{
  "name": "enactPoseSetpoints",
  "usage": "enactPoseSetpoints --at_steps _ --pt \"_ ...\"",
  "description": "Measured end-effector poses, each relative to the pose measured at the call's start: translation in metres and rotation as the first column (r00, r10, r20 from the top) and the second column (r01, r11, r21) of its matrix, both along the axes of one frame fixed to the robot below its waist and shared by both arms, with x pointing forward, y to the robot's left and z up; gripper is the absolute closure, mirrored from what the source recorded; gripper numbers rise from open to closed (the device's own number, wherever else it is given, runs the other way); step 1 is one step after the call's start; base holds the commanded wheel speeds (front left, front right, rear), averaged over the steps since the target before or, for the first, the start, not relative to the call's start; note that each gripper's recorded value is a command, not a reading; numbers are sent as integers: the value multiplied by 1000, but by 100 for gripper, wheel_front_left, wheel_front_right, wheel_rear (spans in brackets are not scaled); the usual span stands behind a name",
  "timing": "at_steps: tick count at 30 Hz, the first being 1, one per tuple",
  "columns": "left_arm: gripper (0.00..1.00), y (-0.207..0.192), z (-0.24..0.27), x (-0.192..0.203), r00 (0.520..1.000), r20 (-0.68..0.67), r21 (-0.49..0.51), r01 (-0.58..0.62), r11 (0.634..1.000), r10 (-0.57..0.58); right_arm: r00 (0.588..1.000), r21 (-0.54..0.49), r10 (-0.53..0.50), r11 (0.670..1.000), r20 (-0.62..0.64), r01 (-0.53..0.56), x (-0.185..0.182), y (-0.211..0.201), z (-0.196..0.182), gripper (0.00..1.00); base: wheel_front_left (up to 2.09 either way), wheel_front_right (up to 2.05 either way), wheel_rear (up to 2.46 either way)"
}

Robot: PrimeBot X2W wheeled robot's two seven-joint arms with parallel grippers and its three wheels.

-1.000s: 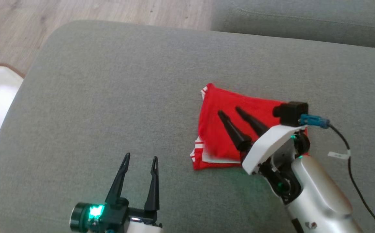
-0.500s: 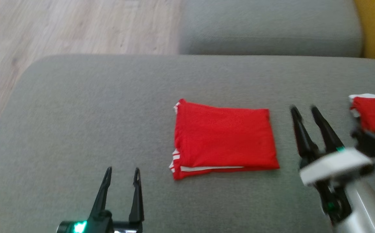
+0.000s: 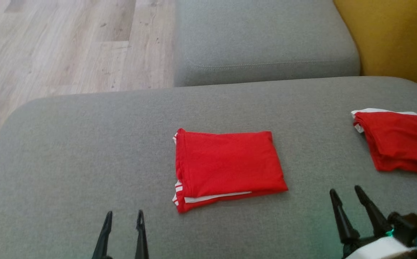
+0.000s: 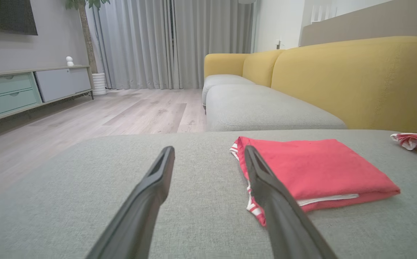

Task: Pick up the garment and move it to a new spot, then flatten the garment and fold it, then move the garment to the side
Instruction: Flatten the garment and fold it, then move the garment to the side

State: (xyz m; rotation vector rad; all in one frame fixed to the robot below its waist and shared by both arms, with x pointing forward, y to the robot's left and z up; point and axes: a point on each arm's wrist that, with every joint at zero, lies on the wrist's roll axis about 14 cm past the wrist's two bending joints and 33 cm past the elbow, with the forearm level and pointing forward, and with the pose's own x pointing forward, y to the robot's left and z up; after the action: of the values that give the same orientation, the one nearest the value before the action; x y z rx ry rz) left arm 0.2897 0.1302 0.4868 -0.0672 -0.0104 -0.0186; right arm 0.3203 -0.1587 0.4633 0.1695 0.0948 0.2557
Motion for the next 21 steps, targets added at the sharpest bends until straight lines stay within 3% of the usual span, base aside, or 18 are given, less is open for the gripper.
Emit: enactPoseSetpoints --at_steps 21 --pt "0 6 -9 -7 1000 -28 -2 -13 1000 13 999 -9 -35 999 29 35 -10 -1 4 0 0 0 0"
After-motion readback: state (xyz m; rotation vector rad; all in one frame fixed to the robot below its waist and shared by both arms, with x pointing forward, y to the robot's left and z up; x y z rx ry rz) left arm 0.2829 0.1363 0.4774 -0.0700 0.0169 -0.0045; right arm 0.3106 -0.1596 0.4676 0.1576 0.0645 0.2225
